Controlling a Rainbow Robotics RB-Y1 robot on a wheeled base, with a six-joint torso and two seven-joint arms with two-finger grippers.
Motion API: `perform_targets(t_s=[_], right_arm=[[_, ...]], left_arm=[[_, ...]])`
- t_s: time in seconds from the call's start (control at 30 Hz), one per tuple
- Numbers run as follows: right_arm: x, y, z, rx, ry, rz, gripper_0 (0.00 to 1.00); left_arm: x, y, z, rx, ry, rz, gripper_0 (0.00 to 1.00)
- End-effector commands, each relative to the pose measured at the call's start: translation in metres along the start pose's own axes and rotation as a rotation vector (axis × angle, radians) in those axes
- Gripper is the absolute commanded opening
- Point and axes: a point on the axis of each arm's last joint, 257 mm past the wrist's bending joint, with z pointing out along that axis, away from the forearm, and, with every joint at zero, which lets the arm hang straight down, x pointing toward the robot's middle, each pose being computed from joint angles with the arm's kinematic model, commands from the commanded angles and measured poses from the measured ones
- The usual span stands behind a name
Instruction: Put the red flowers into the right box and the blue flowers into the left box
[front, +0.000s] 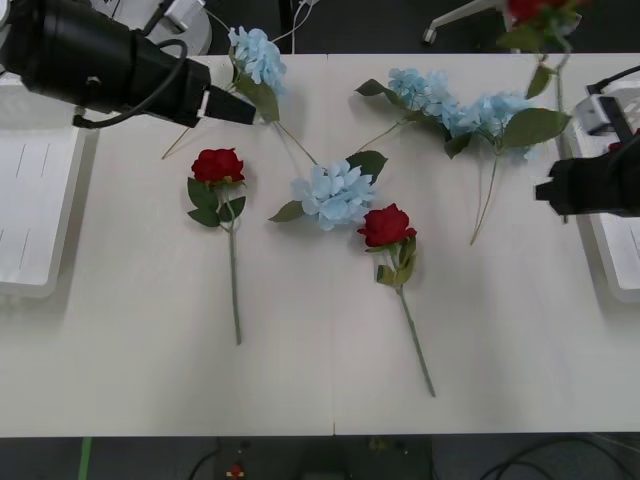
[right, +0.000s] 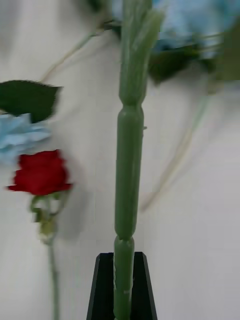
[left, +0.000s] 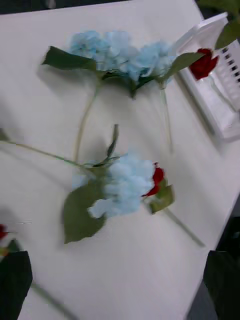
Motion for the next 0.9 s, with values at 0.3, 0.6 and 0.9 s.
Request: perform_targets(t_s=[0.3,0.6,0.9], right_arm=[[-0.006,-0.246,-0.125,0.730,0.179,-0.193,0.00],[0.026,-0.325,-0.140,0.973,0.357,-0.301,0.00],[0.046,-0.349,-0.111,1.021,0.422,-0.255,0.00]], left_arm=[[0.031,0.180,-0.084,-0.453,0.084,0.301,1.00],[0.016,0.239,-0.047,-0.645,0.150,0.465,1.00],[-0.004,0.241,-0.001,-0.702,0.228,0.566,1.00]])
